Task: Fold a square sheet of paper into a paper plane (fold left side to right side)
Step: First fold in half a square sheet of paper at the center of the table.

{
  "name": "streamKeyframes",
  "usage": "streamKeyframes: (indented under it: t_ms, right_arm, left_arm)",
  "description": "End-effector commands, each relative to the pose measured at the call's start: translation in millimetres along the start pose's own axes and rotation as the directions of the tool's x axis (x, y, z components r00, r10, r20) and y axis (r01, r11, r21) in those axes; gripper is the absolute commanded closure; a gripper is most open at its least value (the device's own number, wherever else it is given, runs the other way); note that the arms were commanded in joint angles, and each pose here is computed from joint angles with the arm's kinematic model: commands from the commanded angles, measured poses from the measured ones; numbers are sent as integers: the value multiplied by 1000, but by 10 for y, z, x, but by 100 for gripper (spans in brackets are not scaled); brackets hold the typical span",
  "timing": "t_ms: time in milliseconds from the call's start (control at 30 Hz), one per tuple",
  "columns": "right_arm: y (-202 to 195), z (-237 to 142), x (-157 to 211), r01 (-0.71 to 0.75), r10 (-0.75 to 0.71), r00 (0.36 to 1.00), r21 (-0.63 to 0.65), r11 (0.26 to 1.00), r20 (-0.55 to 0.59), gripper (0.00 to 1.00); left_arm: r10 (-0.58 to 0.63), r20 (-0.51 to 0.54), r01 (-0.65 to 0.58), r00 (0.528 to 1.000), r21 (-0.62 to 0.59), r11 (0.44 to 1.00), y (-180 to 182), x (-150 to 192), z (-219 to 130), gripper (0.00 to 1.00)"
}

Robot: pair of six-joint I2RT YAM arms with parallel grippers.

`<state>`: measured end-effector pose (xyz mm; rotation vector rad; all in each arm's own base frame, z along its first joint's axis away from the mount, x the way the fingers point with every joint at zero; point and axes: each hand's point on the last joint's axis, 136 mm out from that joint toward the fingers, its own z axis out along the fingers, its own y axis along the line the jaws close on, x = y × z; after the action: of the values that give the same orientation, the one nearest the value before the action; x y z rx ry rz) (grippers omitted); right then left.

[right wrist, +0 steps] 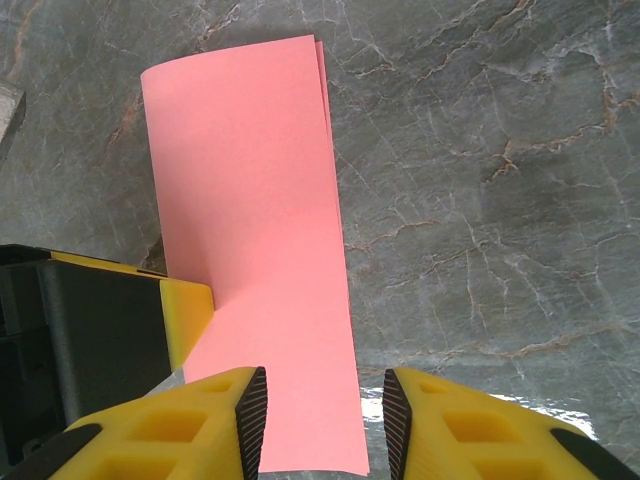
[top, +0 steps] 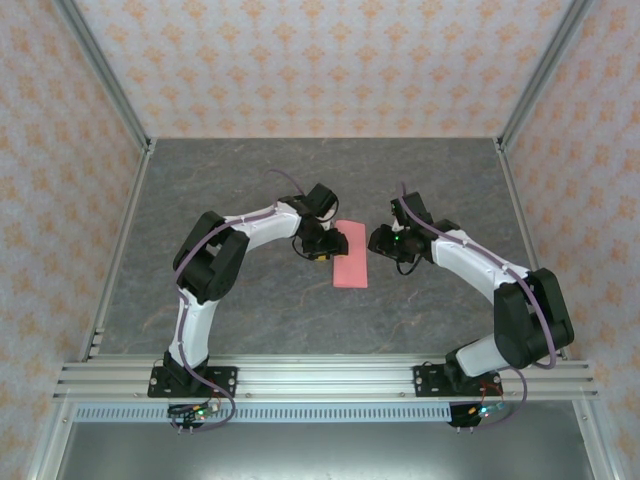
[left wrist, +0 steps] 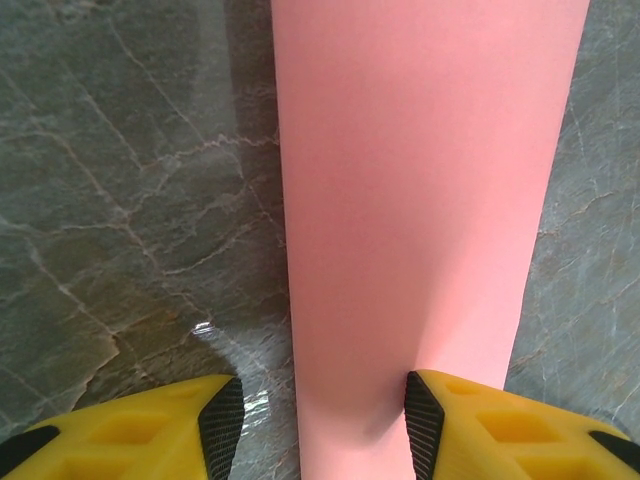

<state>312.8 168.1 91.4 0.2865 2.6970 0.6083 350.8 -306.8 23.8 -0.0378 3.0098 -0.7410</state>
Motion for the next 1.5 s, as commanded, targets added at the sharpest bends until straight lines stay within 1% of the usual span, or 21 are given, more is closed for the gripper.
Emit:
streamKeyframes:
  t_ms: [0,667,1100,1467]
  right_arm:
    - [-6,39,25,-7,7,1000,-1,1000,-3,61]
    - [18,90,67,0,1,1000,9,1000,-21,62]
    - [33,107,82,11,-10,1000,16,1000,-27,62]
    - [52,137,100,15,-15,999,15,1000,-38,62]
  left_arm:
    - [14,-79,-19,997,-62,998,155,206,348,49]
    - [-18,-120,6,993,-101,995,228,258,417,49]
    - [3,-141,-20,990,-122,992,228,283,447,48]
    - [2,-135,-18,991,-121,992,212,264,445,48]
